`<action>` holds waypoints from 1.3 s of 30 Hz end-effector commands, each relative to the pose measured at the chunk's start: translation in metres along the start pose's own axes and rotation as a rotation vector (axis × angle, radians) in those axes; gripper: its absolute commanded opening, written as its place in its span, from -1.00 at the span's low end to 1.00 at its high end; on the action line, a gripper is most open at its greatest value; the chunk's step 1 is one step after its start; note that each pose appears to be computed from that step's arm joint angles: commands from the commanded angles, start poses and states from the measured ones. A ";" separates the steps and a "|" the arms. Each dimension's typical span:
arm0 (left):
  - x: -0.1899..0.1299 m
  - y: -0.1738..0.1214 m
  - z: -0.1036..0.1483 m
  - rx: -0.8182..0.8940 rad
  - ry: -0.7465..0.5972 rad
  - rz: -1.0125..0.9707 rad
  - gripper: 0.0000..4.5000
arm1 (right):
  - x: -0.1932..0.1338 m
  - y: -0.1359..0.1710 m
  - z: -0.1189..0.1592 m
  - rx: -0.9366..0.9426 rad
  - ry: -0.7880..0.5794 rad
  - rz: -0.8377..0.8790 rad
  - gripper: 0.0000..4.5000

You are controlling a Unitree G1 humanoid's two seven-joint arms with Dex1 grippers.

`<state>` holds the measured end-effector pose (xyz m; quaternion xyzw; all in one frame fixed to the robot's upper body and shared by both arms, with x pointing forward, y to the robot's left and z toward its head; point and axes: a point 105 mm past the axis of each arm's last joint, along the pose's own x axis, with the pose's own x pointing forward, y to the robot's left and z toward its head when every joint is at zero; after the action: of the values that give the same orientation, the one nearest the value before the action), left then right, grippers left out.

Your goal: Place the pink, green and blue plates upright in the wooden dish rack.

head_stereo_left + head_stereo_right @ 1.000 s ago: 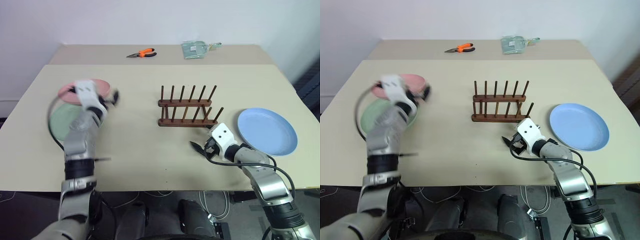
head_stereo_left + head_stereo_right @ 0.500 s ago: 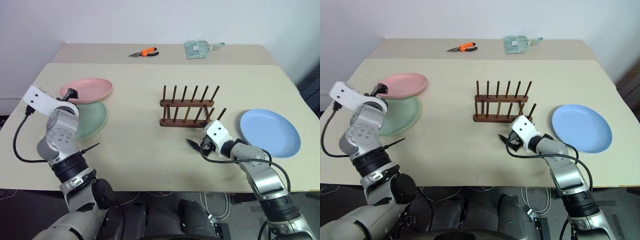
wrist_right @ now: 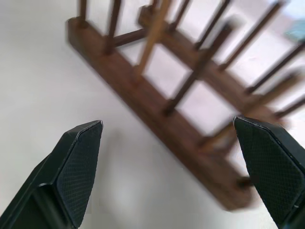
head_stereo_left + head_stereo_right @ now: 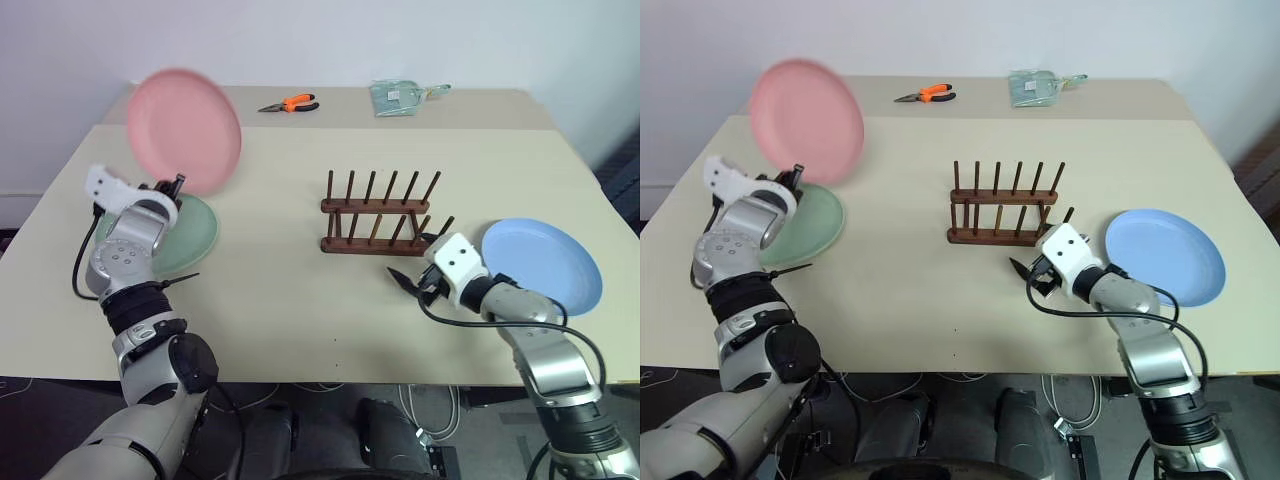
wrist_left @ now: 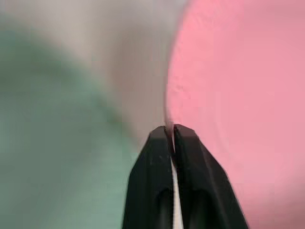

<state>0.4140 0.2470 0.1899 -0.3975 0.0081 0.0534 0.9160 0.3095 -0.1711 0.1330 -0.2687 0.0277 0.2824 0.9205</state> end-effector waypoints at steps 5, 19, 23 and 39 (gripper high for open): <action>-0.031 -0.112 -0.039 0.308 0.063 -0.454 -0.96 | 0.005 -0.023 0.104 -0.270 -0.288 -0.049 1.00; -0.055 -0.164 -0.083 0.363 0.141 -0.602 -0.96 | 0.028 0.002 0.114 -0.819 -0.283 0.071 1.00; -0.050 -0.161 -0.080 0.383 0.132 -0.584 -0.96 | 0.023 0.007 0.117 -0.808 -0.301 0.098 1.00; -0.053 -0.169 -0.082 0.406 0.141 -0.634 -0.99 | 0.034 0.002 0.084 -0.865 -0.116 0.065 0.16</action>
<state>0.3890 0.0739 0.2342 -0.1993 -0.0003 -0.2406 0.9499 0.3296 -0.1116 0.1900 -0.6058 -0.1183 0.3240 0.7170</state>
